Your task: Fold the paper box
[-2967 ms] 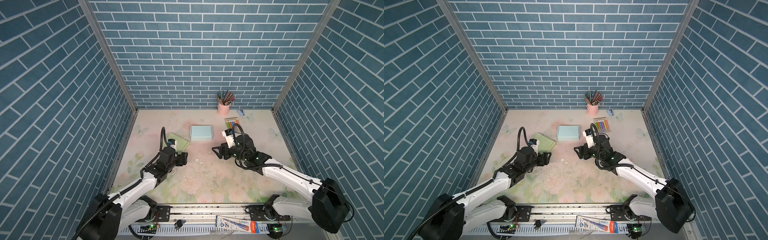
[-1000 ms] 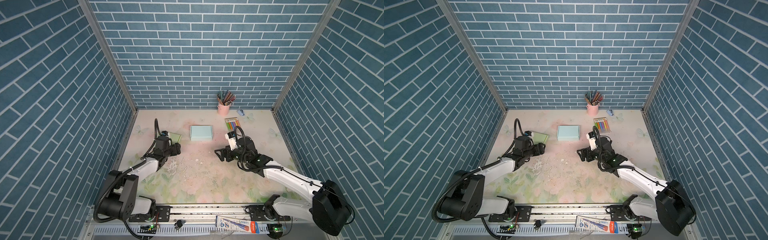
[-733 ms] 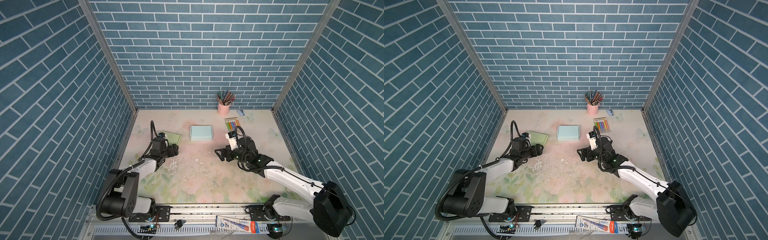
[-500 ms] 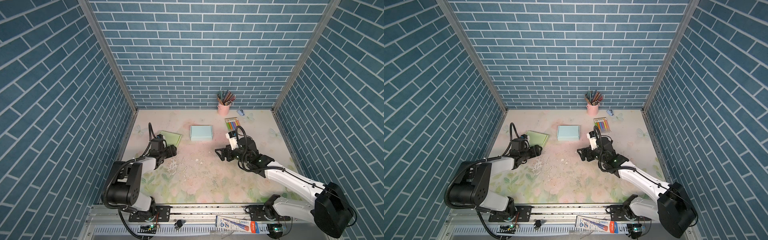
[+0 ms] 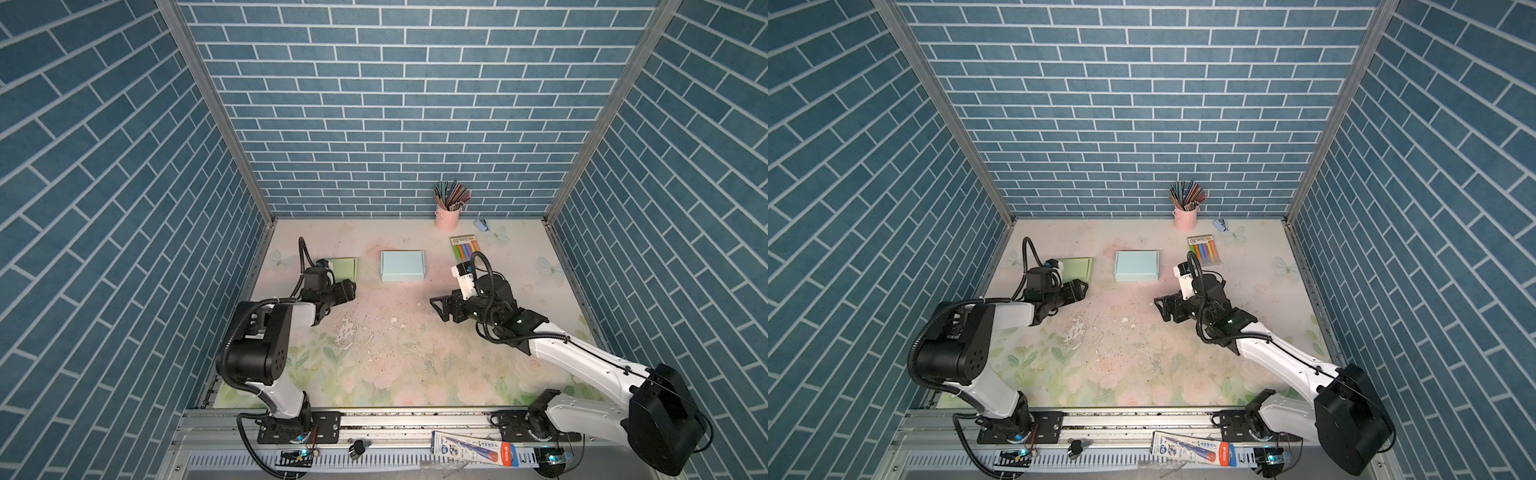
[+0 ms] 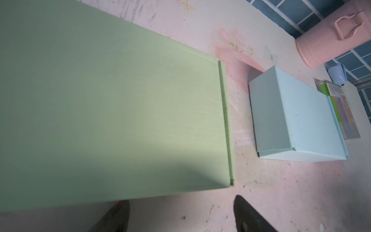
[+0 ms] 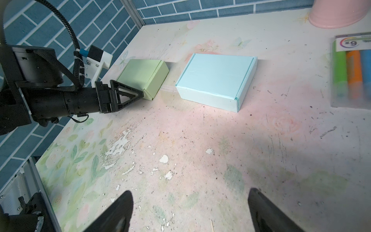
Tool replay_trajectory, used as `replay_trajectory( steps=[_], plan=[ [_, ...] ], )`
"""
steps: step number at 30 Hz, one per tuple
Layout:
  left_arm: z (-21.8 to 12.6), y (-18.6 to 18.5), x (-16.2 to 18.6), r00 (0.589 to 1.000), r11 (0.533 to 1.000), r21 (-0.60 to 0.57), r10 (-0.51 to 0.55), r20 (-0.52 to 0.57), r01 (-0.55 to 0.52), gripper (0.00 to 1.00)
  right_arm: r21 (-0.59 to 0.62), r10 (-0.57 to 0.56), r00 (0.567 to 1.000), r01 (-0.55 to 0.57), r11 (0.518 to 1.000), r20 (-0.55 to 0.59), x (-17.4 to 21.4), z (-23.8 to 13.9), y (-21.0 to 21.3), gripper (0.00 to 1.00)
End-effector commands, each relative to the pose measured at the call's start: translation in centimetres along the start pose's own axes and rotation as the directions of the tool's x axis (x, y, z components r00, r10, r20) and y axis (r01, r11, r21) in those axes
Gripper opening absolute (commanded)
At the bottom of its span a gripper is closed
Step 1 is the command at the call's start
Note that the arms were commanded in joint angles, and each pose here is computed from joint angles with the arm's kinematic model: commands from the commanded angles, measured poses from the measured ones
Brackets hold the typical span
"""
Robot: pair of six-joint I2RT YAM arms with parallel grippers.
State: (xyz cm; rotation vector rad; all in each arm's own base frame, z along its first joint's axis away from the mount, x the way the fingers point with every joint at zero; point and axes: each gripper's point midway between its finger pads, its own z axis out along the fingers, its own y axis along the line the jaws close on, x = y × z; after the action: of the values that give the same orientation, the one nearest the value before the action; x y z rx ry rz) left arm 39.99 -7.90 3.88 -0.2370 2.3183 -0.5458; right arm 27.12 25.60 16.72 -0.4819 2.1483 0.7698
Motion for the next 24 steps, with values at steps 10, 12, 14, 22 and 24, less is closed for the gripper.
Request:
replay_trajectory(
  steps=[10, 12, 14, 22, 24],
  plan=[
    [0.4, 1.0, -0.7, 1.000, 0.999, -0.043, 0.006, -0.026, -0.007, 0.82, 0.012, -0.034, 0.999, 0.034, 0.999, 0.032, -1.5, -0.4, 0.1, 0.90],
    [0.0, 0.9, -0.8, 1.000, 0.999, -0.048, 0.007, -0.020, -0.008, 0.82, 0.015, -0.037, 0.999, 0.037, 0.999, 0.032, -1.5, -0.5, 0.1, 0.90],
    [-0.6, 0.8, -0.9, 1.000, 0.999, -0.046, 0.005, -0.013, -0.006, 0.83, 0.024, -0.036, 0.999, 0.036, 0.999, 0.029, -1.5, -0.7, 0.0, 0.90],
    [-5.6, -1.4, 0.8, 0.999, 0.999, -0.045, 0.029, 0.041, -0.027, 0.89, 0.124, -0.029, 0.999, 0.025, 0.992, 0.032, -0.7, -2.2, -2.8, 0.91],
    [-7.1, -2.4, 1.6, 0.997, 0.996, -0.062, 0.061, 0.056, -0.057, 0.89, 0.142, -0.007, 1.000, 0.003, 0.990, 0.025, -0.3, -2.9, -4.3, 0.96]
  ],
)
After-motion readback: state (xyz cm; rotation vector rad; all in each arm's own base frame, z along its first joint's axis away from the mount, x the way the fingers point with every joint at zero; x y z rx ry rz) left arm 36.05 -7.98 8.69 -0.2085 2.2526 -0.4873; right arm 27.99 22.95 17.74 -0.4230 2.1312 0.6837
